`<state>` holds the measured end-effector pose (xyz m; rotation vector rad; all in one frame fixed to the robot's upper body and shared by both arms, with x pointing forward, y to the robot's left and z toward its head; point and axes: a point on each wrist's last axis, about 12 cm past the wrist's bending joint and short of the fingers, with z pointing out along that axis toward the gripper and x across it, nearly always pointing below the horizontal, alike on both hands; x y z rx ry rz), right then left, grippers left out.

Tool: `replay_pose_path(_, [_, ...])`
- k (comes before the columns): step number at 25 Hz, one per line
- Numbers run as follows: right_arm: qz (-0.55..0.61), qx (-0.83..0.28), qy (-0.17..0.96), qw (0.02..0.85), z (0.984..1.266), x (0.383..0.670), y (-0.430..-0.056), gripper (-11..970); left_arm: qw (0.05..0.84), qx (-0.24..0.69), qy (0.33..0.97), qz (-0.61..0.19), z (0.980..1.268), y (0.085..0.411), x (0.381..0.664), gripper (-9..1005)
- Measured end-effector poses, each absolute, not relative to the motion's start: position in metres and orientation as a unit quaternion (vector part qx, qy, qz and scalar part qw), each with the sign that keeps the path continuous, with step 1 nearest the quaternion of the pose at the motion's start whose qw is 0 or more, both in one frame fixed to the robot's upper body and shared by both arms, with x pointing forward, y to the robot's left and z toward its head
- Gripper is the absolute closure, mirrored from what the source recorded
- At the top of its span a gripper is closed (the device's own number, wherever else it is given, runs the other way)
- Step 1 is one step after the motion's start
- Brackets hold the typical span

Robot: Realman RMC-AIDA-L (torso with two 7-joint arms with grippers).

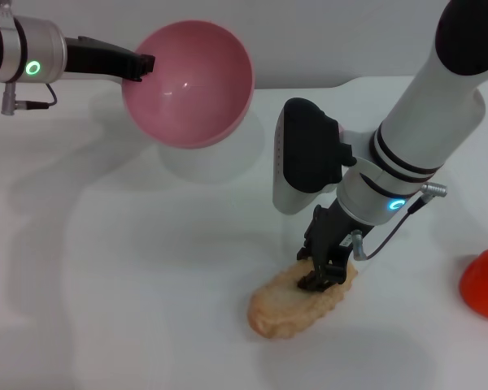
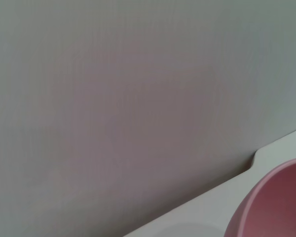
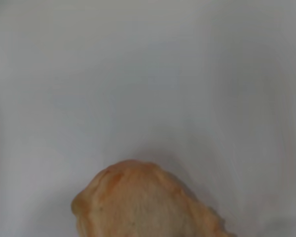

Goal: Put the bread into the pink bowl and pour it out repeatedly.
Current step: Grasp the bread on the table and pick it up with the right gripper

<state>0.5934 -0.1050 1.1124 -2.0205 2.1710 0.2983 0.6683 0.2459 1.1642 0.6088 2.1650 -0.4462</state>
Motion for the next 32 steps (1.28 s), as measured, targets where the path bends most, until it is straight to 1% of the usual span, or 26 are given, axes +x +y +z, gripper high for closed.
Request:
replay_pose_path(10, [0.1, -0.675, 0.727, 0.08, 1.1119, 0.5931, -0.1053, 579, 0.41, 0.242, 0.861, -0.179, 1.1626, 0.2451, 0.6672, 939])
replay_pose_path(21, [0.102, -0.671, 0.729, 0.08, 1.1108, 0.5926, -0.1071, 666, 0.407, 0.243, 0.862, -0.18, 1.1617, 0.2449, 0.6663, 938])
replay_pose_path(28, [0.104, -0.671, 0.73, 0.082, 1.1105, 0.5922, -0.1077, 751, 0.407, 0.244, 0.861, -0.18, 1.162, 0.2448, 0.6664, 938])
replay_pose_path(32, [0.106, -0.673, 0.727, 0.089, 1.1135, 0.5919, -0.1057, 750, 0.407, 0.244, 0.862, -0.18, 1.1622, 0.2456, 0.6665, 938])
